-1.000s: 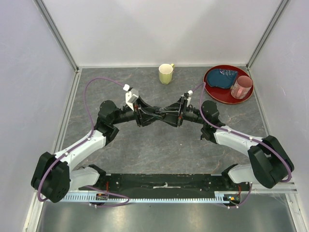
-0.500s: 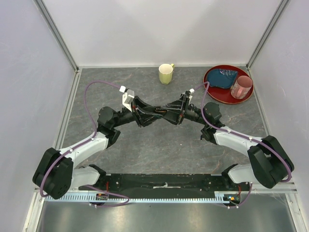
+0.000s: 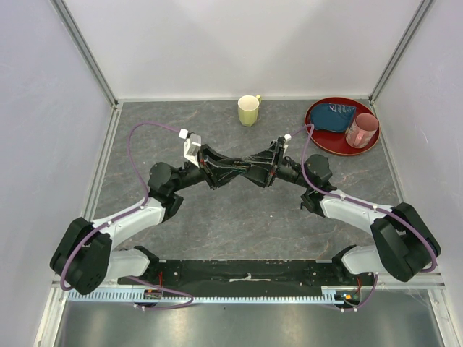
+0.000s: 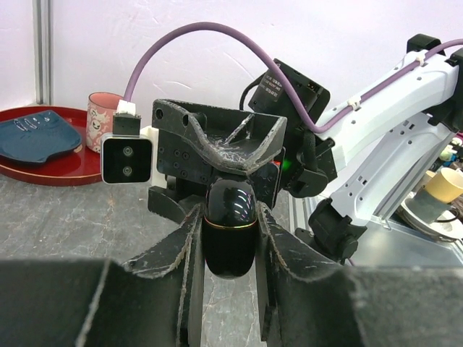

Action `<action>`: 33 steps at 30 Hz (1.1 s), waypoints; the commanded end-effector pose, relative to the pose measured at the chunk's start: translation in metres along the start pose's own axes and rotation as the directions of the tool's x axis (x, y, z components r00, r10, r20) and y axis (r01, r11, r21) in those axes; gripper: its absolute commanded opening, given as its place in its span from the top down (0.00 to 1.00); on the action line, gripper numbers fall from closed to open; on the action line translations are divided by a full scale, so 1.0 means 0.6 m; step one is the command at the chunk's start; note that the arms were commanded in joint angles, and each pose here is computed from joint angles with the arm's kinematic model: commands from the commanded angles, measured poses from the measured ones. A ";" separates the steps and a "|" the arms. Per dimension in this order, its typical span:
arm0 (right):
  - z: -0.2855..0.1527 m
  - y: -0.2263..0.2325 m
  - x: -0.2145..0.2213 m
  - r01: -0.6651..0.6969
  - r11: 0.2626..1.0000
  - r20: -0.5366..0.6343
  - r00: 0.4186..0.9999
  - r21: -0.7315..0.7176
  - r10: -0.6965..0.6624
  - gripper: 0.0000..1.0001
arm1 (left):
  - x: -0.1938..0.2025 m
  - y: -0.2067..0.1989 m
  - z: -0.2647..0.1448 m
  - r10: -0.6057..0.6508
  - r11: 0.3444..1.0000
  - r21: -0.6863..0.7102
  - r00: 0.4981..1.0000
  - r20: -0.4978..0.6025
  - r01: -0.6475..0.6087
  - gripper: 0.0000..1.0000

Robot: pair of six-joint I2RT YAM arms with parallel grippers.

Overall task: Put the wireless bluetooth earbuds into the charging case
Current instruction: Pick up the charging case at the center of the board.

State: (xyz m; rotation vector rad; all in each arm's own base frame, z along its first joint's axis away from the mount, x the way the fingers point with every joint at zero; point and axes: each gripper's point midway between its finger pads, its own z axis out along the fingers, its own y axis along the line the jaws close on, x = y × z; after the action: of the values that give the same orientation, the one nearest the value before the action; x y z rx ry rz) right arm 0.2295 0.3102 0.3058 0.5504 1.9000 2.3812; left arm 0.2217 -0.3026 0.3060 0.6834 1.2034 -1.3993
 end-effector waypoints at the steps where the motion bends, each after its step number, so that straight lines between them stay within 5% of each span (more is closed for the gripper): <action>1: -0.001 0.023 0.013 0.028 0.997 -0.015 0.999 -0.070 -0.030 0.86 | -0.009 -0.015 0.006 0.010 1.000 0.028 0.999 0.031 -0.011 0.69; 12: -0.002 0.024 0.014 0.023 0.997 -0.018 1.000 -0.080 -0.025 0.86 | 0.008 -0.020 0.008 0.005 0.999 0.052 0.999 -0.031 -0.004 0.60; 19: 0.000 0.025 0.014 0.026 0.996 -0.019 0.999 -0.082 -0.028 0.86 | 0.013 -0.018 0.005 0.030 0.999 0.036 0.997 -0.066 -0.028 0.62; 23: 0.000 0.026 0.014 0.026 0.996 -0.019 0.999 -0.085 -0.028 0.86 | 0.009 -0.019 0.007 0.031 0.999 0.044 0.998 -0.057 -0.028 0.71; 33: -0.002 0.029 0.015 0.024 0.995 -0.018 1.000 -0.093 -0.026 0.87 | 0.015 -0.020 0.004 0.022 0.999 0.045 0.997 -0.069 -0.019 0.64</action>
State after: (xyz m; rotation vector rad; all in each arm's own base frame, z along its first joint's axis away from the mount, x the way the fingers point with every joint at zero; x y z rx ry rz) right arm 0.2264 0.3121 0.3017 0.5616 1.9025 2.3992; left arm 0.2178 -0.3078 0.2947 0.7180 1.2599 -1.3946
